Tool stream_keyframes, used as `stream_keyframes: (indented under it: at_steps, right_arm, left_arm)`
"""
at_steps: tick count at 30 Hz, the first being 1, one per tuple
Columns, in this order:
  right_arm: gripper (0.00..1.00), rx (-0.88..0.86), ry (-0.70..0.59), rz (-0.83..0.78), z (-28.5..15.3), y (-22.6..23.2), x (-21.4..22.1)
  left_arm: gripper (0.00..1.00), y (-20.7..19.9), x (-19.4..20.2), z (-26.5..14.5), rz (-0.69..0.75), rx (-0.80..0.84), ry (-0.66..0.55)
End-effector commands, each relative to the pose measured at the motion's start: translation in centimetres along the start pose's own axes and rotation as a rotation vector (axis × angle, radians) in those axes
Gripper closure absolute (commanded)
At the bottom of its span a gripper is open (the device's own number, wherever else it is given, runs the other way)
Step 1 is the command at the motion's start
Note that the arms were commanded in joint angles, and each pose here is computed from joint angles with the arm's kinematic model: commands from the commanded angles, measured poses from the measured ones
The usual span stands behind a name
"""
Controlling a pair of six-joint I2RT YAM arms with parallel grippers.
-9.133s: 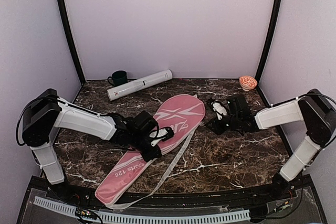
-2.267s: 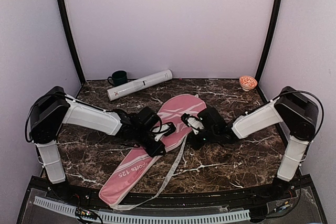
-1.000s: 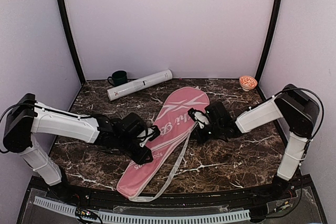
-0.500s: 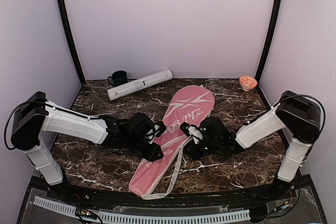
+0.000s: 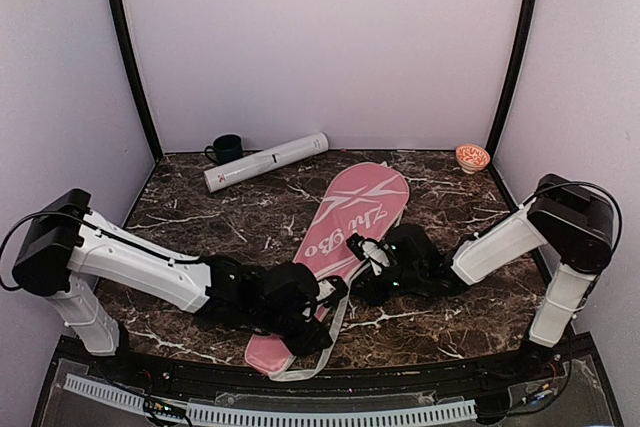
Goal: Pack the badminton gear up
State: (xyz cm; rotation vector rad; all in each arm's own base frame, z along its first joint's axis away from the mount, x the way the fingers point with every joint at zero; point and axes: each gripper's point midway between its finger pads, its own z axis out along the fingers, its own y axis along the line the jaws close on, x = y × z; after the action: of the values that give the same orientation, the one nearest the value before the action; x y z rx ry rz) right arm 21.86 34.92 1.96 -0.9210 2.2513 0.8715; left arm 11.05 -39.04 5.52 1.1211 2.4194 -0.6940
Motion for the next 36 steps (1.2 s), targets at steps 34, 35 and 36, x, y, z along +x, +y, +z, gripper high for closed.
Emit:
stream_keyframes:
  at_steps: [34,35,36]
  right_arm:
    - [1.0,0.022,0.032,0.011,-0.7,-0.5,1.6]
    - [1.0,0.025,0.034,0.01,-0.7,-0.6,1.6]
    - [1.0,0.027,0.032,0.01,-0.7,-0.6,1.5]
  left_arm:
    - [1.0,11.7,-0.9,-0.4,-0.317,-0.192,-0.032]
    - [1.0,11.4,-0.7,-0.3,-0.319,-0.17,-0.028]
    - [1.0,10.7,-0.9,-0.4,-0.312,-0.13,-0.039]
